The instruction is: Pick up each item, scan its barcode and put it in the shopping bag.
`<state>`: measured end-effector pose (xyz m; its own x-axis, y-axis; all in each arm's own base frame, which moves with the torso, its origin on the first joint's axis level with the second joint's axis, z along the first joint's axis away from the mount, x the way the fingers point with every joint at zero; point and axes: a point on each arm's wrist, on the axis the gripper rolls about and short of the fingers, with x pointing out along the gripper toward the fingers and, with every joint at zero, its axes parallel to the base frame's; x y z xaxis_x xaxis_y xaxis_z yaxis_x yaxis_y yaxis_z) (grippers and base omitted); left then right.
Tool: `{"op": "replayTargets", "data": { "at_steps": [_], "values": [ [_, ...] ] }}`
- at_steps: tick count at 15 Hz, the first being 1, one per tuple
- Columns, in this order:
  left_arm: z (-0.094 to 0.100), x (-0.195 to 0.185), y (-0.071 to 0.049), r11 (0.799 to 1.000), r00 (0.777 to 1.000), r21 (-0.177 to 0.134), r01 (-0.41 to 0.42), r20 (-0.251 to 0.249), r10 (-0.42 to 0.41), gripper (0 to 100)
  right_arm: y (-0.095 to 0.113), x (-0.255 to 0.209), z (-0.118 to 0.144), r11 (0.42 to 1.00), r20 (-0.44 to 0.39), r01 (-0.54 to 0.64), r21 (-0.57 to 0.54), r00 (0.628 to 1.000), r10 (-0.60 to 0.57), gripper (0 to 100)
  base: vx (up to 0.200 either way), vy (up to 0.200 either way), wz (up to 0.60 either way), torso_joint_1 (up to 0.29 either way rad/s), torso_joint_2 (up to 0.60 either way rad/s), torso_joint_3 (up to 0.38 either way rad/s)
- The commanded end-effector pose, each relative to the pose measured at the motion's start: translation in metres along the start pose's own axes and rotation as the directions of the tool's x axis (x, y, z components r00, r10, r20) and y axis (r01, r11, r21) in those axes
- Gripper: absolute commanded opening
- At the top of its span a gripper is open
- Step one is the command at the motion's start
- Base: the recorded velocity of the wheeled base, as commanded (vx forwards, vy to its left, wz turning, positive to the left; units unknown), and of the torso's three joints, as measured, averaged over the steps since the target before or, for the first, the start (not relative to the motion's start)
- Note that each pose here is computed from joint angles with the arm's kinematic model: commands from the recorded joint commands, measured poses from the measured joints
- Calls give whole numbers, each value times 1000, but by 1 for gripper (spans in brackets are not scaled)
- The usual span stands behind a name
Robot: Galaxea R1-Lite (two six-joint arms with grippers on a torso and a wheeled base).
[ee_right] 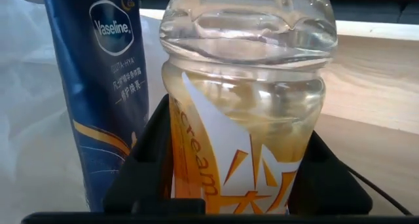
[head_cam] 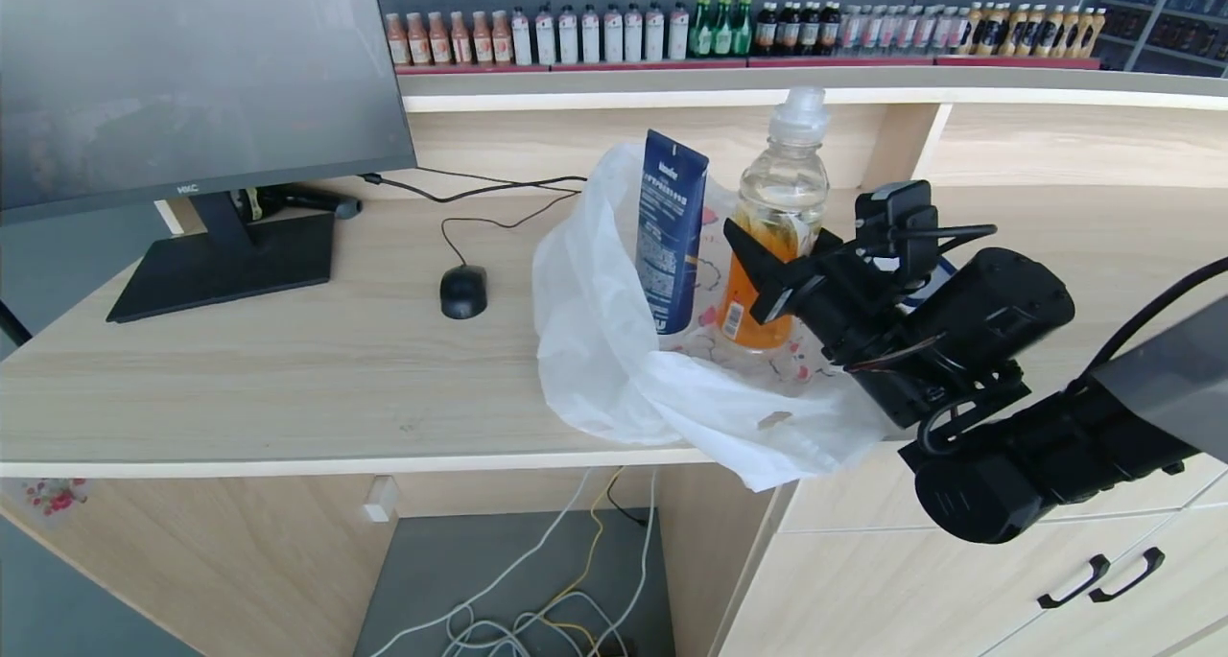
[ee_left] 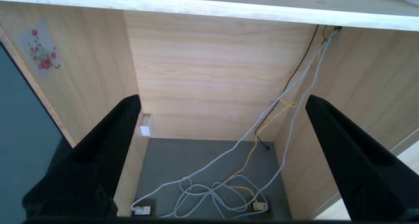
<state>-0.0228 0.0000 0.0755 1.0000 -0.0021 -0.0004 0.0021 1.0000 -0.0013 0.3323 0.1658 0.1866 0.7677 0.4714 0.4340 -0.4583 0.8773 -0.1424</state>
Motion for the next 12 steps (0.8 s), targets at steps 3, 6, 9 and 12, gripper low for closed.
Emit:
{"op": "replayTargets", "data": {
  "at_steps": [3,6,9,12],
  "values": [
    [0,0,0,1000,1000,0,-1,0,1,100,2,-3,-10,1000,-39,-6,5,999,6,0,0,0,0,0,0,0],
    [0,0,0,1000,1000,0,-1,0,1,100,2,-5,-14,1000,-56,-8,7,998,8,0,0,0,0,0,0,0],
    [0,0,0,1000,1000,0,-1,0,1,100,3,-5,-17,1000,-63,-9,8,998,9,0,0,0,0,0,0,0],
    [0,0,0,1000,1000,0,-1,0,1,100,3,-4,-17,1000,-59,-7,7,998,7,0,0,0,0,0,0,0]
  ]
}}
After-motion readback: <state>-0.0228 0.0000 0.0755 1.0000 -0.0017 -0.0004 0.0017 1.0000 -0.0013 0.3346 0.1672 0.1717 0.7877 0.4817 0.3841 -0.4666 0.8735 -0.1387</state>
